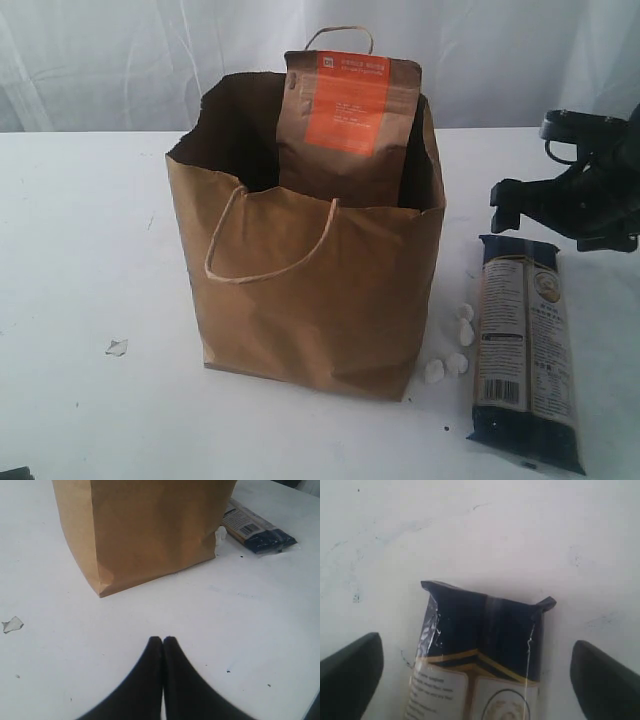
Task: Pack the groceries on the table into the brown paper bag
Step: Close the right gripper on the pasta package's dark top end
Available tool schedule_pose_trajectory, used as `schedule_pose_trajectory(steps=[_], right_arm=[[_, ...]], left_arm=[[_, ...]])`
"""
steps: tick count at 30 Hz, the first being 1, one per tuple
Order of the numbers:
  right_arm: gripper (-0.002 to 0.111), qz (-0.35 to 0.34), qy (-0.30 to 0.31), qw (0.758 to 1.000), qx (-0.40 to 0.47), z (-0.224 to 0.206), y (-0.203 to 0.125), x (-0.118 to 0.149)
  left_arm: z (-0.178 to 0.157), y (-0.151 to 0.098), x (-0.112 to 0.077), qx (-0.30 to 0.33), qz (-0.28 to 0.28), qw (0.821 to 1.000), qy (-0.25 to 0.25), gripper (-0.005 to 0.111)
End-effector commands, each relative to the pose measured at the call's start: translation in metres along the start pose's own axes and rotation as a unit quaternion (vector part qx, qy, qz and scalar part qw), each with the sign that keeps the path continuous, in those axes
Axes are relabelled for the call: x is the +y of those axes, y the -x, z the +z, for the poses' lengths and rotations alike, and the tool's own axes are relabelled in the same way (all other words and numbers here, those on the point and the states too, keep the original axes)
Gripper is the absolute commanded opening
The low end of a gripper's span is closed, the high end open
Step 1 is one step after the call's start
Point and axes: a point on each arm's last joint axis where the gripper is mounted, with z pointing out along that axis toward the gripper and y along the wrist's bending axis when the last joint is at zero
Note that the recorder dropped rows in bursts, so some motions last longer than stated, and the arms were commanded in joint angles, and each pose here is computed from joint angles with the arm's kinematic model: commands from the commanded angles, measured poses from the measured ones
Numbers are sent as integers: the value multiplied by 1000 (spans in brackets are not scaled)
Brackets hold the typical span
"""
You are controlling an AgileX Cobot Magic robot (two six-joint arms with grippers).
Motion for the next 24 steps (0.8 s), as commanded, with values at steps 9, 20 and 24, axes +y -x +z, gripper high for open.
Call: schedule_pose_trajectory(steps=[9, 20, 24], right_arm=[[94, 3, 0, 1000, 0, 28, -1, 5], [94, -4, -8, 1000, 21, 44, -9, 1], [94, -4, -10, 999, 34, 52, -13, 0]], left_arm=[[0, -1, 0, 1, -4, 1000, -2, 0], [0, -1, 0, 1, -4, 1000, -2, 0], [0, -1, 0, 1, -4, 1000, -2, 0]])
